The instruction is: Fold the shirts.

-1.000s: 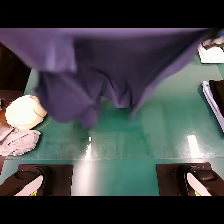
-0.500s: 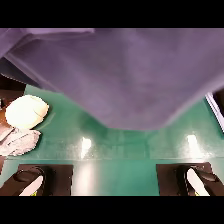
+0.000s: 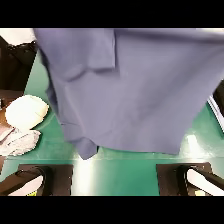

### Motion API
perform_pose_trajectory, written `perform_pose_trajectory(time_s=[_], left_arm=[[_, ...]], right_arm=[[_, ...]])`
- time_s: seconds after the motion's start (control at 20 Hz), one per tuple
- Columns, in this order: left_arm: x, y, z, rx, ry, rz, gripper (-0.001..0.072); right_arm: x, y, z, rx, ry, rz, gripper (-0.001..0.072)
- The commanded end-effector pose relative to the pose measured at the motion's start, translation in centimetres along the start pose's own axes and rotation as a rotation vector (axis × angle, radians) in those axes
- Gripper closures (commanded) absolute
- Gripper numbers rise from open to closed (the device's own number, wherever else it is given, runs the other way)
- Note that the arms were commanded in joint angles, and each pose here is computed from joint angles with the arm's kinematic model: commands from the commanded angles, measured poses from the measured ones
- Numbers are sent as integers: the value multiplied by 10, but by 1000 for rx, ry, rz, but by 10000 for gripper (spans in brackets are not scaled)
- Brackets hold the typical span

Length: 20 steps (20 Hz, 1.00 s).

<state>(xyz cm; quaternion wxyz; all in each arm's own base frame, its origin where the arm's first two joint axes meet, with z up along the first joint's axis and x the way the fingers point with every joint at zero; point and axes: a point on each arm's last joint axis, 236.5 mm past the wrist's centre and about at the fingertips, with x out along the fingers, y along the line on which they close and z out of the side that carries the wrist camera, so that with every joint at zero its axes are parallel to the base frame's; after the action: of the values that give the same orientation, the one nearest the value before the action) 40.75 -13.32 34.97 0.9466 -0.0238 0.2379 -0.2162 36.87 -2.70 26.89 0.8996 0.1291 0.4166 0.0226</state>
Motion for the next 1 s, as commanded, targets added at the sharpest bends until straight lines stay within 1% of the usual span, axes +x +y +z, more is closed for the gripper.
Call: perform_pose_trajectory(time_s=[0.0,0.1,0.15,0.2,0.25,0.3,0.35,0.4,0.45,0.5,0.55,0.6,0.65,0.7,0.85,0.95], left_arm=[[110,34,-89,-56,311,-6,679],[153,49,-122,-97,391,0,679],[170,55,-135,-110,418,3,624],[182,60,-145,-118,434,8,258],[188,64,-151,-134,446,19,-13],[190,71,-156,-127,460,44,-13],[187,79,-159,-102,475,77,-13],[182,90,-162,-70,496,120,-13],[175,101,-169,-39,536,165,-13],[166,113,-180,-15,593,214,-13],[160,117,-190,-26,639,238,-13],[155,116,-202,-35,685,237,8],[152,112,-216,-49,737,219,199],[149,106,-236,-64,799,195,302],[132,100,-313,-109,1012,173,298],[115,95,-357,-131,1074,171,298]], right_arm=[[97,1,-29,28,177,47,695],[141,6,-32,31,174,60,694],[158,8,-29,34,156,63,693],[171,7,-24,37,131,63,693],[181,5,-16,47,103,61,690],[188,2,-10,55,78,58,591],[191,-2,-5,64,61,54,344],[191,-6,-3,77,53,51,210],[188,-11,-3,94,54,45,212],[184,-14,-4,100,59,41,248],[179,-16,-7,101,73,39,271],[173,-17,-10,102,83,37,272],[168,-15,-13,97,95,39,271],[164,-13,-15,88,98,41,271],[148,-4,-16,46,94,52,271],[139,3,-14,9,79,60,271]])
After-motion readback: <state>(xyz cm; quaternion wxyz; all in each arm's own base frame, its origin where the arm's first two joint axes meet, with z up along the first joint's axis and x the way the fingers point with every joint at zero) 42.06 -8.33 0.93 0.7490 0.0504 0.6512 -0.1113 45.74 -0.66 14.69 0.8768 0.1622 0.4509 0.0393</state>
